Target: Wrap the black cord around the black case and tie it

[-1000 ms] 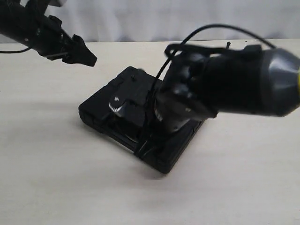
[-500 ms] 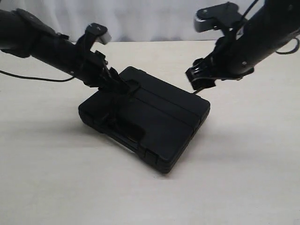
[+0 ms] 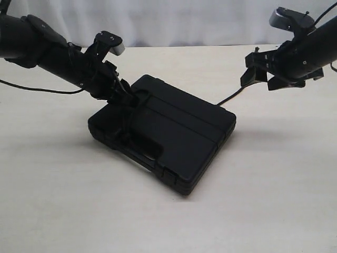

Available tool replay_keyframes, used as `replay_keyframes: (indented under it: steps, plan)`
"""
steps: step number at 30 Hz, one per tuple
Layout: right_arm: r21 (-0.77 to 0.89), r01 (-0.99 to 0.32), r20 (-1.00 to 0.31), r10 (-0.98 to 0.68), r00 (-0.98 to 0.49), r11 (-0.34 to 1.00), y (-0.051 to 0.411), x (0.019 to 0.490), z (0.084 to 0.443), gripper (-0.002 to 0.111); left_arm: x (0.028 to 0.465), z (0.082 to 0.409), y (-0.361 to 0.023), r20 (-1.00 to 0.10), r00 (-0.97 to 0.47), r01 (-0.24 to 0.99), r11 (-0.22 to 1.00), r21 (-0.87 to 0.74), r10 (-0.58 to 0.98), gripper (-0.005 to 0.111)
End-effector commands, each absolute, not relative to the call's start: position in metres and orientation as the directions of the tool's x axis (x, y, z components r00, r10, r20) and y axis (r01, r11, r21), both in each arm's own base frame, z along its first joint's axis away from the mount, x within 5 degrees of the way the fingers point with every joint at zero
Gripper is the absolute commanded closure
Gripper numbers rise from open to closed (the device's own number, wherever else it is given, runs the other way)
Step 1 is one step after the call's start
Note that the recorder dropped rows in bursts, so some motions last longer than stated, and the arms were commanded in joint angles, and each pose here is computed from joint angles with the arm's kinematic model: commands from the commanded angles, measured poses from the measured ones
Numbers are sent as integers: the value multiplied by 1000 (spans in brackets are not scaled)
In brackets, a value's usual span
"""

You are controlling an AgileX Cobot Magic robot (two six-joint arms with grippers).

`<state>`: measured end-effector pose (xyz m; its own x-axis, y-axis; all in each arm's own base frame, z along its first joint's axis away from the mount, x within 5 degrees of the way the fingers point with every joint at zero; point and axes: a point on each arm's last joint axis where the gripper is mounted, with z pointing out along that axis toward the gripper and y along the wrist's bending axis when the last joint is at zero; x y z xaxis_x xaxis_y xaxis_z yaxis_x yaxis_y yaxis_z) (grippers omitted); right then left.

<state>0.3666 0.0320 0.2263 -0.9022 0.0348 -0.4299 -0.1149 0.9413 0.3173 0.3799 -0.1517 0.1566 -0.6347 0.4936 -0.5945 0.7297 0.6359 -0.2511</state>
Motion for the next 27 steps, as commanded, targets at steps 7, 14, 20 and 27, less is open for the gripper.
replay_keyframes:
  steps: [7, 14, 20, 27]
  plan:
    - [295, -69, -459, 78, -885, 953, 26, 396, 203, 42, 381, 165, -144, -562, -669, 679, 708, -195, 487, 49]
    - [300, -56, -464, 94, -881, 952, 25, 421, 193, 42, 374, 149, -165, -531, -680, 694, 678, -242, 506, 59]
    - [292, -17, -445, 120, -887, 956, 14, 435, 174, 42, 373, 144, -163, -508, -668, 706, 678, -202, 544, 85]
    - [308, 85, -417, 215, -883, 948, -6, 444, 143, 43, 372, 144, -165, -512, -647, 729, 656, -197, 565, 107]
